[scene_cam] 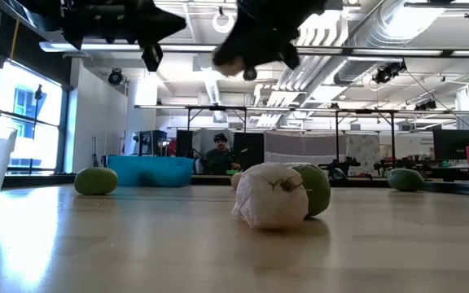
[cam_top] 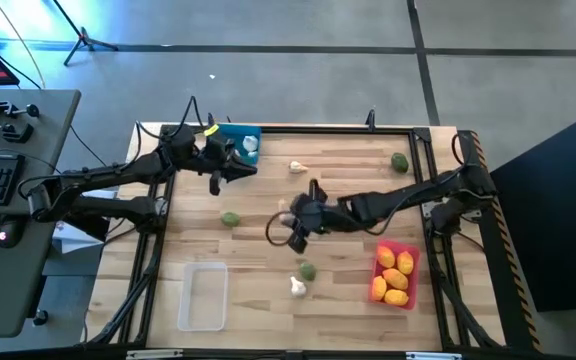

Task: Sort produce into baskets
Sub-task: Put the garlic into the blue bin

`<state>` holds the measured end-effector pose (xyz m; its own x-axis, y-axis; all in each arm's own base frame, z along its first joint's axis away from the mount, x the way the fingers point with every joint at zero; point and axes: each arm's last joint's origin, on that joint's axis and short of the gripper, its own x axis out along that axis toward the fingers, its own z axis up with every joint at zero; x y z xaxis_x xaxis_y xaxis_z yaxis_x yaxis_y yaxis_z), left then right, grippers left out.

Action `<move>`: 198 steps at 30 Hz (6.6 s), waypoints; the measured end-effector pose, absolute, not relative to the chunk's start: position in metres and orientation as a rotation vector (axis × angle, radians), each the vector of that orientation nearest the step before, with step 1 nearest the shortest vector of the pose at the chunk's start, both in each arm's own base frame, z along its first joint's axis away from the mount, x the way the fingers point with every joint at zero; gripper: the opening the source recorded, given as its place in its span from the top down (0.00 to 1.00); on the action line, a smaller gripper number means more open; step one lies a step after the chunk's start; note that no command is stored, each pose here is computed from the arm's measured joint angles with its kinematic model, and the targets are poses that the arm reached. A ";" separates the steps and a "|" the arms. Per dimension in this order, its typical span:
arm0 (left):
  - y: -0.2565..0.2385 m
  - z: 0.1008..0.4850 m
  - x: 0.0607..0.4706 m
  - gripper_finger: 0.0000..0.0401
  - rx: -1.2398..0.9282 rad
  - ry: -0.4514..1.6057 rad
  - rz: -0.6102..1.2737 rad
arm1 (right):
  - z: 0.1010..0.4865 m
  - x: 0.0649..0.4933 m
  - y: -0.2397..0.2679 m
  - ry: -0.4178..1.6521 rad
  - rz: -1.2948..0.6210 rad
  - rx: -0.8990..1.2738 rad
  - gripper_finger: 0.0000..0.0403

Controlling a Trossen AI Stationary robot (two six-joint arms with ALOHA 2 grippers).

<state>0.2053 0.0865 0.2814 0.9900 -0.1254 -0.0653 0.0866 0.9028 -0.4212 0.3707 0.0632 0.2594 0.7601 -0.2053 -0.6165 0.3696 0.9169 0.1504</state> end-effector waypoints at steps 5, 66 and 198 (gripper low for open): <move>0.076 0.284 0.210 0.89 -0.455 0.100 -0.159 | 0.276 0.382 0.041 0.482 -0.316 0.148 0.79; 0.104 0.308 0.244 1.00 -0.442 -0.110 -0.062 | 0.290 0.380 0.020 0.430 -0.296 0.103 0.37; 0.033 0.219 0.181 1.00 -0.305 0.261 0.197 | 0.179 0.351 0.193 0.857 -0.116 0.198 0.48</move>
<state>0.1814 0.0326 0.2189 0.9475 0.1510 -0.2819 -0.2292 0.9353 -0.2696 0.3507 0.1934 0.1788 0.6503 -0.0225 -0.7594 0.1811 0.9754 0.1261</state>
